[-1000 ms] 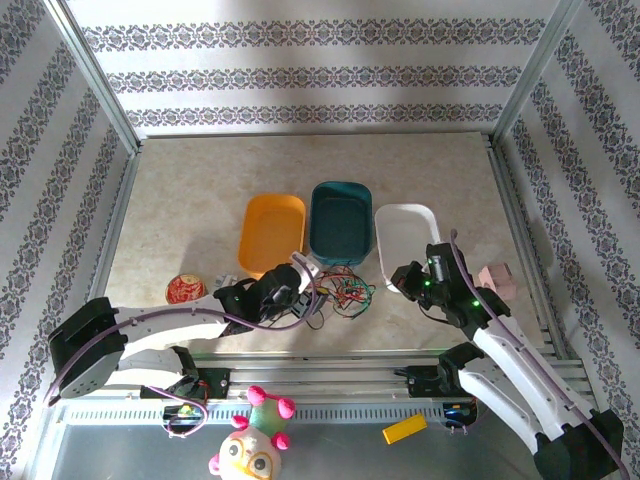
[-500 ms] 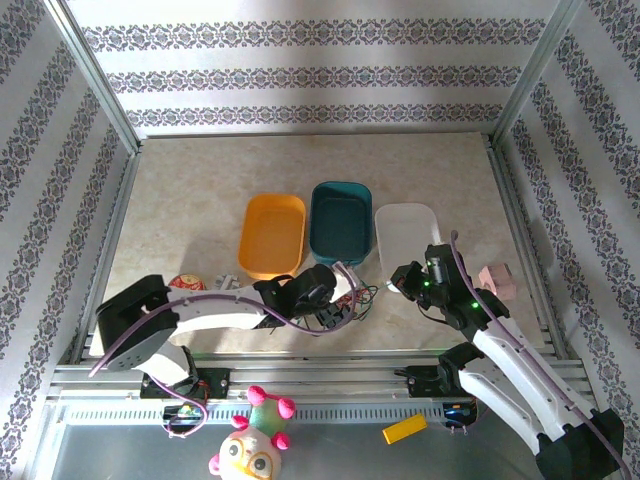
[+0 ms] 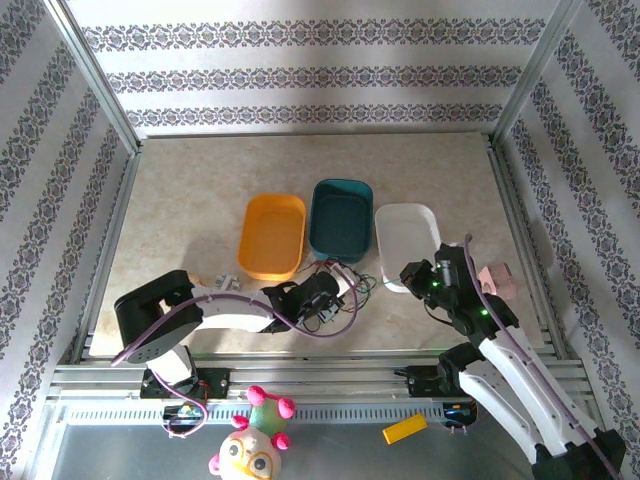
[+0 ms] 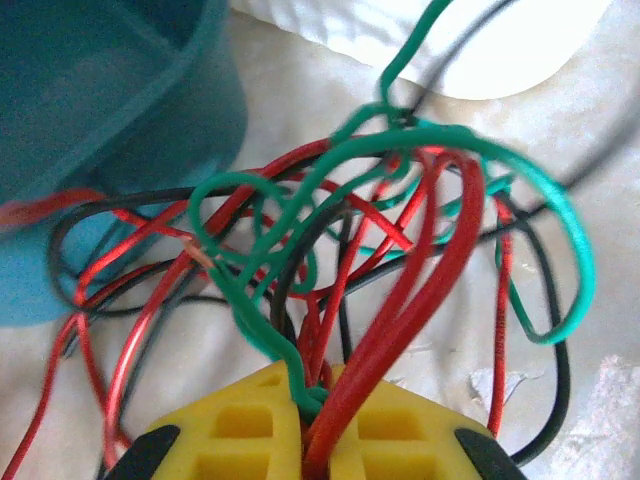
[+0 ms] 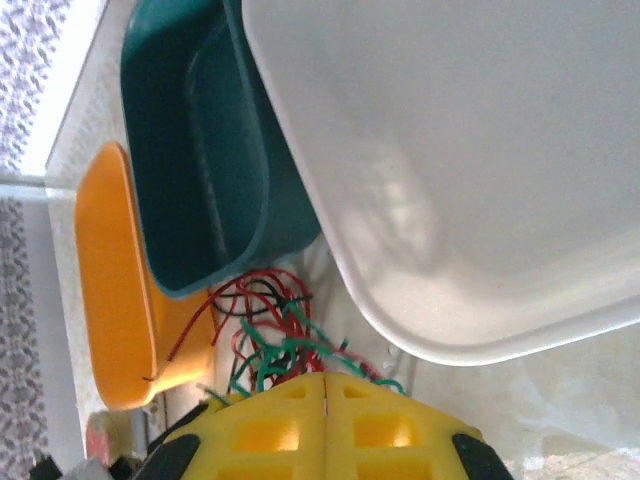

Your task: Untangle the cables

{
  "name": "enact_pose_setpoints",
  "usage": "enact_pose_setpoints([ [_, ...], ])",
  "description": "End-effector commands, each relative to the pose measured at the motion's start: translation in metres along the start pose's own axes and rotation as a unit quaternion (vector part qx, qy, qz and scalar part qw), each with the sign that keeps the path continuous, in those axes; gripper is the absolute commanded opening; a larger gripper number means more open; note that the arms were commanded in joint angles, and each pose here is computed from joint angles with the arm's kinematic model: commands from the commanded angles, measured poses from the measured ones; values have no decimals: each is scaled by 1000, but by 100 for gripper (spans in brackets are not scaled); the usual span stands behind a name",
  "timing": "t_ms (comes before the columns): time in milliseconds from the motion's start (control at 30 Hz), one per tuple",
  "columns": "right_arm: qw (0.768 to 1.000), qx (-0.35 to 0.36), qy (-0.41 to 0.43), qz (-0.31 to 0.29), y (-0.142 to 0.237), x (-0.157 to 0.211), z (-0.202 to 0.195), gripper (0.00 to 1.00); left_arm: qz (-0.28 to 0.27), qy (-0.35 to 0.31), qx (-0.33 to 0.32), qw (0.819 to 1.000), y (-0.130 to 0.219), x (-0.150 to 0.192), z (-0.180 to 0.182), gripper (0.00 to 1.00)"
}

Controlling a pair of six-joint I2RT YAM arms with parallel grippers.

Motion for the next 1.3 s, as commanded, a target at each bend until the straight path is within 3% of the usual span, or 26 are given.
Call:
enact_pose_setpoints([
  [0,997,20,-23,-72,22,-21,-1,0,28,30,-79,996,11,26,21,0],
  [433,990,87,-38,-108,36,-46,-15,0,40,146,-204,967,44,68,80,0],
  [867,993,25,-45,-108,38,-64,-3,0,50,194,-274,941,51,81,97,0],
  [967,994,2,-42,-100,36,-66,2,0,44,195,-262,944,51,78,96,0],
  [1100,997,-55,-10,-58,29,-61,16,0,25,164,-183,969,47,60,83,0],
  [1167,997,-72,11,-40,27,-56,23,0,9,140,-141,980,48,46,76,11],
  [1267,995,-90,37,-23,24,-46,30,0,-19,111,-89,990,55,21,69,46],
])
Point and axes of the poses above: each hand's point on the last joint's axis, 136 mm out from that joint toward the fingers, its own y axis back along the fingers, its own z axis along the line the jaws close on, x = y × z, the point moved 8 cm from there along y, back along the fingers
